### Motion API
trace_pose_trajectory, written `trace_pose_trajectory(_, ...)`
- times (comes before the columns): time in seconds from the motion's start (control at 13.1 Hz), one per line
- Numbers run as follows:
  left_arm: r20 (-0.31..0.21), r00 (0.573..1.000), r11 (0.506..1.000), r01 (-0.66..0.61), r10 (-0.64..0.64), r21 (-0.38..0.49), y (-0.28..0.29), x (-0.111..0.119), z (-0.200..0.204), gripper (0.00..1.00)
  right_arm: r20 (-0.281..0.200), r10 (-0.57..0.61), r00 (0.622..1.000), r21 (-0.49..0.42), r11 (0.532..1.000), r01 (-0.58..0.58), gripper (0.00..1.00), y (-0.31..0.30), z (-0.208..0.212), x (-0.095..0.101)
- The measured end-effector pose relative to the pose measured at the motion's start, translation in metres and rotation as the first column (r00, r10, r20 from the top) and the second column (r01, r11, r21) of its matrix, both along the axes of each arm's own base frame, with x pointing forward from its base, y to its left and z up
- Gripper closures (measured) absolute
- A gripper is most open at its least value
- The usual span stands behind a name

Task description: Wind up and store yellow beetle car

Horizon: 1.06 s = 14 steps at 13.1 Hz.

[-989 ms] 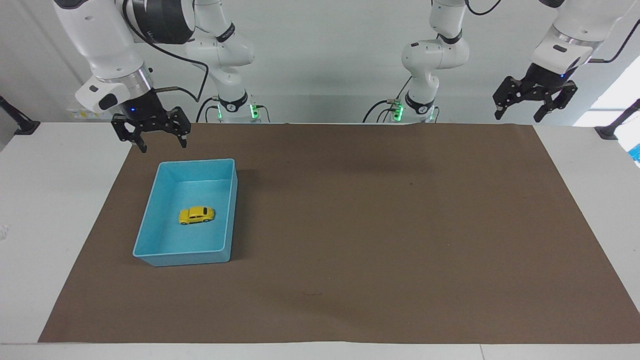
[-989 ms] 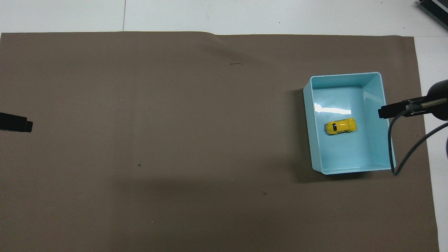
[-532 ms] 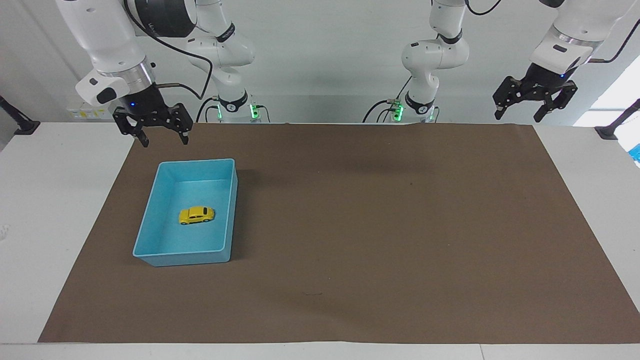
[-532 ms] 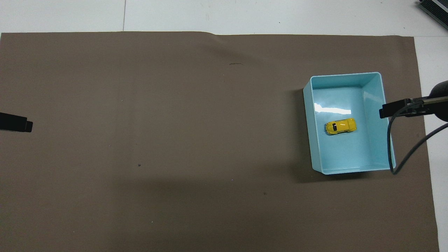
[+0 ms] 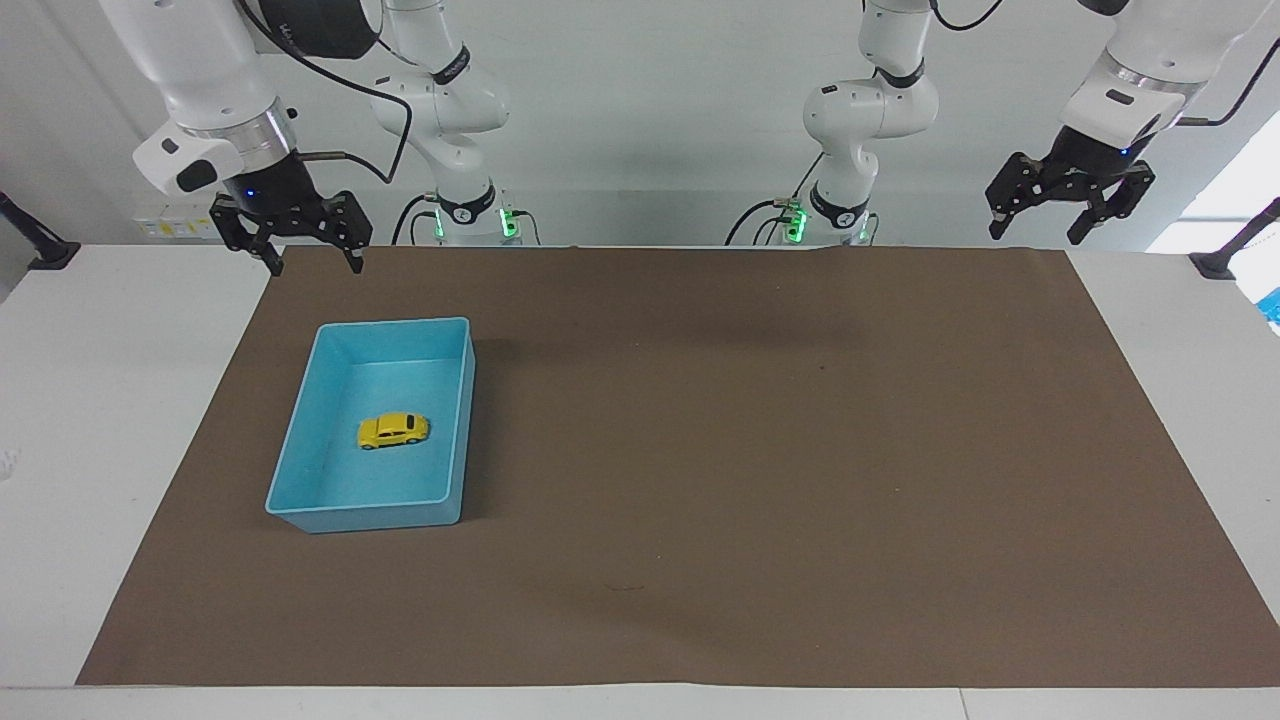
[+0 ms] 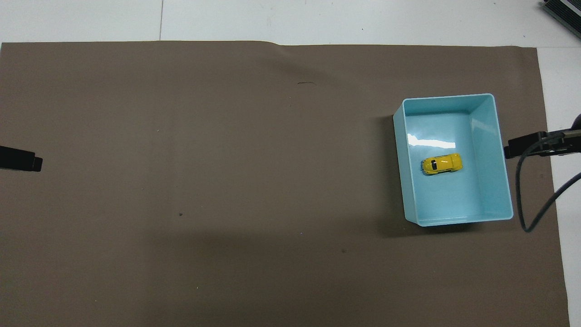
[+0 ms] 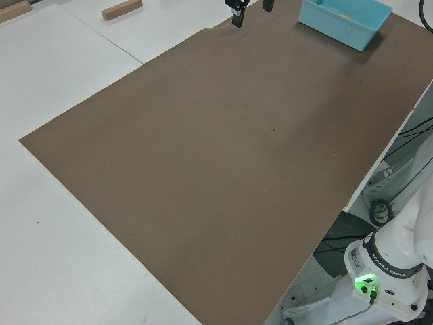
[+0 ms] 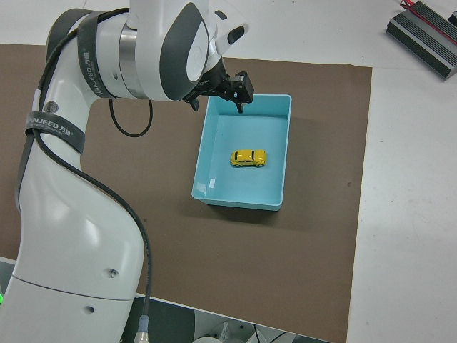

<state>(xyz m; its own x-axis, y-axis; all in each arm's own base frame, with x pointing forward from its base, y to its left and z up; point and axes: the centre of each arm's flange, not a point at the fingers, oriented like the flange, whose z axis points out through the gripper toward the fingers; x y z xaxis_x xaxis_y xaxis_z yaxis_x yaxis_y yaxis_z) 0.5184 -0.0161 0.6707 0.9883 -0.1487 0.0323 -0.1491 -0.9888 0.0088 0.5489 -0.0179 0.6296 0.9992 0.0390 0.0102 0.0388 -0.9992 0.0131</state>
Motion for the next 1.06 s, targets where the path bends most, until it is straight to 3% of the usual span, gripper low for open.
trace_pose_trajectory(1.06,0.0,1.0,1.0,0.0,0.0,0.0,0.0,0.0,0.0,0.0,0.025,0.008,1.0,0.0,1.0,-0.008,0.0,0.005,0.012,0.0)
